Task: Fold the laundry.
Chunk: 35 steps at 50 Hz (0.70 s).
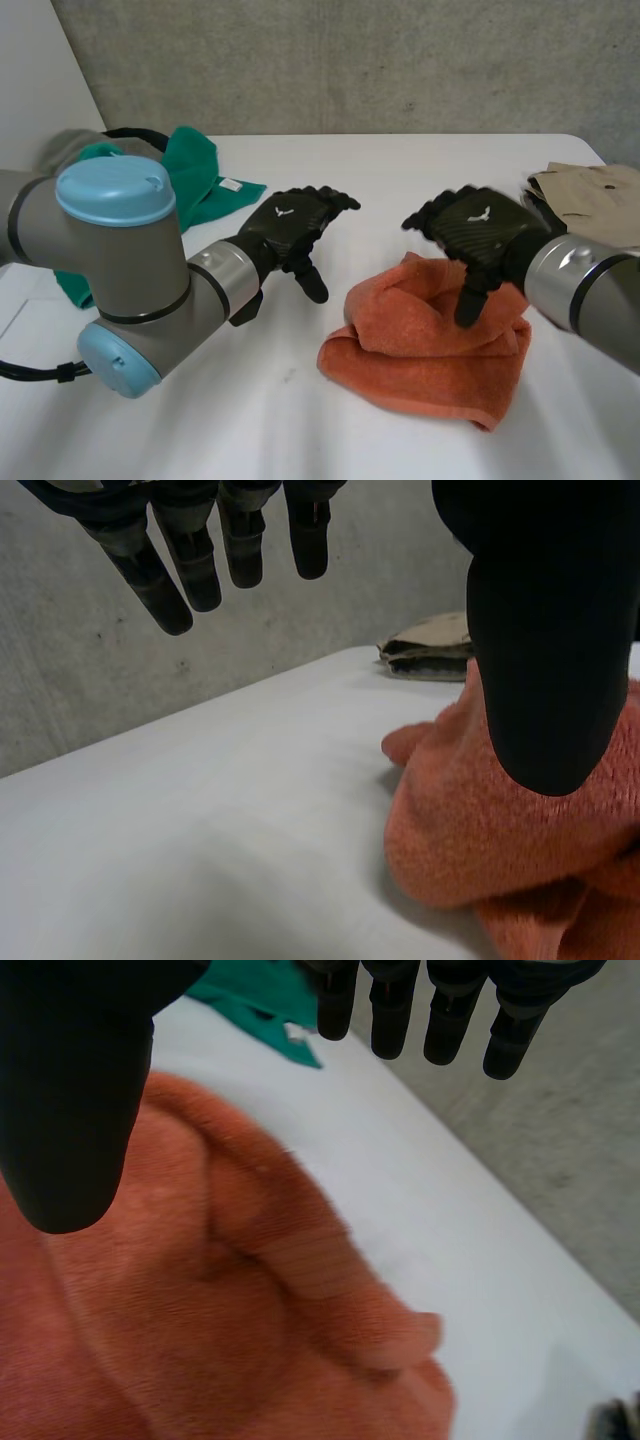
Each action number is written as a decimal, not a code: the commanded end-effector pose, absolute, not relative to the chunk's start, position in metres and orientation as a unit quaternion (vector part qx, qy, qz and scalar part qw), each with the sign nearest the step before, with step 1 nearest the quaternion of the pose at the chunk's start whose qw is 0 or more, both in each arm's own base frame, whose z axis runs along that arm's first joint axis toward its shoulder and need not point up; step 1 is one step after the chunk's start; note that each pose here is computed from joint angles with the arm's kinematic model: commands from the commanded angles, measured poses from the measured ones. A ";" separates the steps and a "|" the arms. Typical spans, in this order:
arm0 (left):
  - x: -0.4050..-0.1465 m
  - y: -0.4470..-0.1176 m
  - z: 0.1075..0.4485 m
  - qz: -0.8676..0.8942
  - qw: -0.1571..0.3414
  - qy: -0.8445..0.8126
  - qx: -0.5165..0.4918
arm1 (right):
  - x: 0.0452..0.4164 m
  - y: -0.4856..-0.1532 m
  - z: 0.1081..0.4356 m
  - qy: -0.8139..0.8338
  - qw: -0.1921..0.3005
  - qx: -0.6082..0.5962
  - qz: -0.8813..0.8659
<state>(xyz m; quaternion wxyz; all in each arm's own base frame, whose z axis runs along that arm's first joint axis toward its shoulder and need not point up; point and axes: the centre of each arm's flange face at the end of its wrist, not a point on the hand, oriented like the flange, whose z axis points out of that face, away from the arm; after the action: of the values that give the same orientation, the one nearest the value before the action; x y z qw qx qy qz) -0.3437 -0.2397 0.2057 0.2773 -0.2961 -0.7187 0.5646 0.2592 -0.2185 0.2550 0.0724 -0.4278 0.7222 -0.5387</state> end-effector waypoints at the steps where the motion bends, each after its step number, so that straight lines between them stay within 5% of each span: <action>1: -0.341 -0.240 0.209 0.568 0.274 -0.720 -0.289 | 0.276 -0.202 0.220 0.734 0.094 -0.457 -0.493; 13: -0.321 -0.241 0.209 0.559 0.247 -0.748 -0.259 | 0.299 -0.226 0.145 0.711 0.027 -0.431 -0.555; 17: -0.318 -0.241 0.212 0.559 0.241 -0.752 -0.251 | 0.300 -0.232 0.168 0.685 0.020 -0.407 -0.604; 24: -0.321 -0.238 0.218 0.551 0.249 -0.759 -0.244 | 0.305 -0.222 0.262 0.615 0.076 -0.375 -0.689; 35: -0.330 -0.224 0.205 0.477 0.274 -0.805 -0.223 | 0.301 -0.211 0.306 0.633 0.107 -0.364 -0.675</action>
<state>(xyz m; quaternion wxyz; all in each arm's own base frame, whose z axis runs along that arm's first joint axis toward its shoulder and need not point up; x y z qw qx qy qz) -0.3250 -0.2288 0.2153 0.2631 -0.2320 -0.7813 0.5163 0.3037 -0.2182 0.2881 0.1014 -0.3640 0.6266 -0.6816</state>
